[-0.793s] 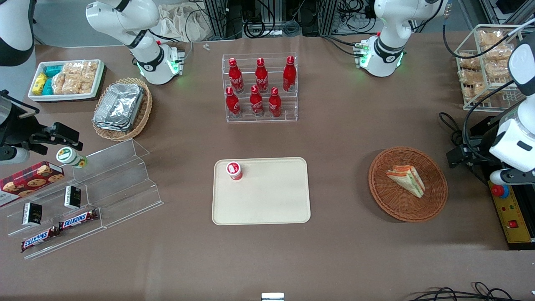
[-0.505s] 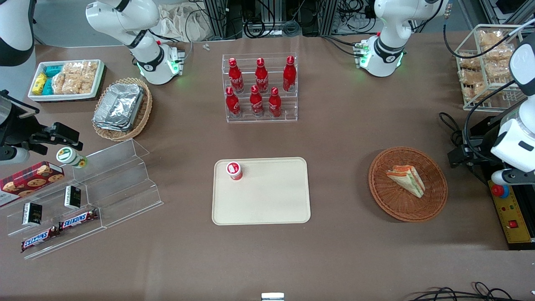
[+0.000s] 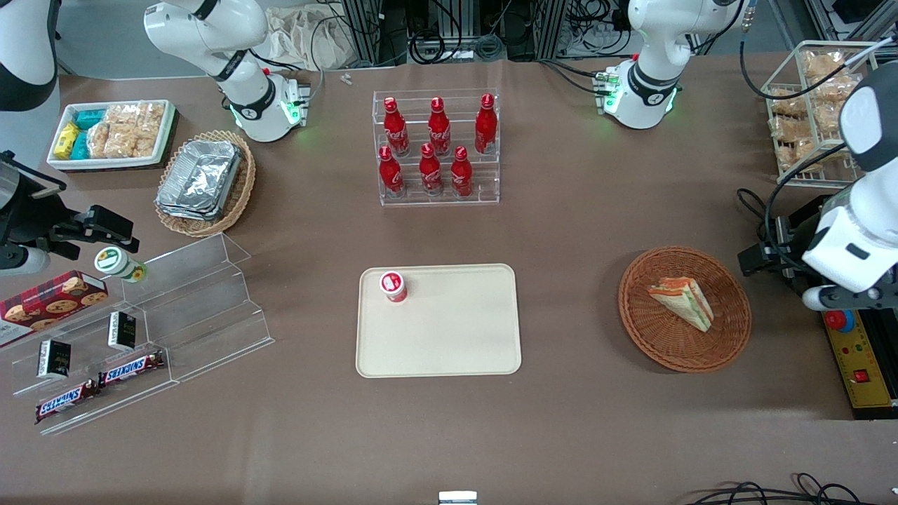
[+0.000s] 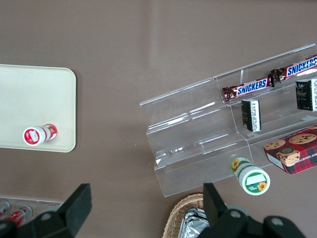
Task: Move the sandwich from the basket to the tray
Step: 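Lower the open left gripper over the wrapped sandwich in the wicker basket, then close the left gripper on the sandwich and lift it from the basket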
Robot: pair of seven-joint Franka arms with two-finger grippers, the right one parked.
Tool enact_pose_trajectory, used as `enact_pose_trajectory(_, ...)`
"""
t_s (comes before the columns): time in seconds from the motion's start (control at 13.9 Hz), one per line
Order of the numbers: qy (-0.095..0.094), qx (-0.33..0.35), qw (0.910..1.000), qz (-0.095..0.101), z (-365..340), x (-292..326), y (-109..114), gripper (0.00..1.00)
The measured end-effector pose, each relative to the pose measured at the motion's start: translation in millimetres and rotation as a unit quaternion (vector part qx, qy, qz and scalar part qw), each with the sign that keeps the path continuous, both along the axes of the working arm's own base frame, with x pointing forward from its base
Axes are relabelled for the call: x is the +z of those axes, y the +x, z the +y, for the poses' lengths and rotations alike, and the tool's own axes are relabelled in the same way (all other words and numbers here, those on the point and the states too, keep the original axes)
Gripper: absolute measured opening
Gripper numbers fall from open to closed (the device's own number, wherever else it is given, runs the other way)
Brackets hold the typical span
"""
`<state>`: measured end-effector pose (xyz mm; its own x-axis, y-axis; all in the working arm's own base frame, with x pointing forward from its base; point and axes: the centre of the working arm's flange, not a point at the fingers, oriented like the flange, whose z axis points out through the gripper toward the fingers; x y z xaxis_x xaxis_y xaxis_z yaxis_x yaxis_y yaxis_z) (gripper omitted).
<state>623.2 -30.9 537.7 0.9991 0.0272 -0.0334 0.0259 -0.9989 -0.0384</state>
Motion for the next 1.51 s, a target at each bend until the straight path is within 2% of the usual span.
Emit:
enact_pose_trajectory(0.14, 0.000, 0.002, 0.9999, 0.014, -0.3, -22.7, -1.9, 1.00)
enact_pose_trajectory(0.43, 0.001, 0.040, 0.9991, 0.014, -1.0, -82.7, -5.7, 1.00)
enact_pose_trajectory(0.72, 0.000, 0.092, 0.9958, 0.003, -1.6, -132.7, -13.2, 1.00)
enact_pose_trajectory(1.01, 0.005, 0.174, 0.9845, 0.018, -0.9, -172.7, -18.7, 1.00)
enact_pose_trajectory(1.3, 0.005, 0.234, 0.9722, 0.010, 1.3, -217.0, -16.2, 1.00)
enact_pose_trajectory(1.51, 0.004, 0.250, 0.9682, 0.007, 9.3, -247.7, -17.8, 1.00)
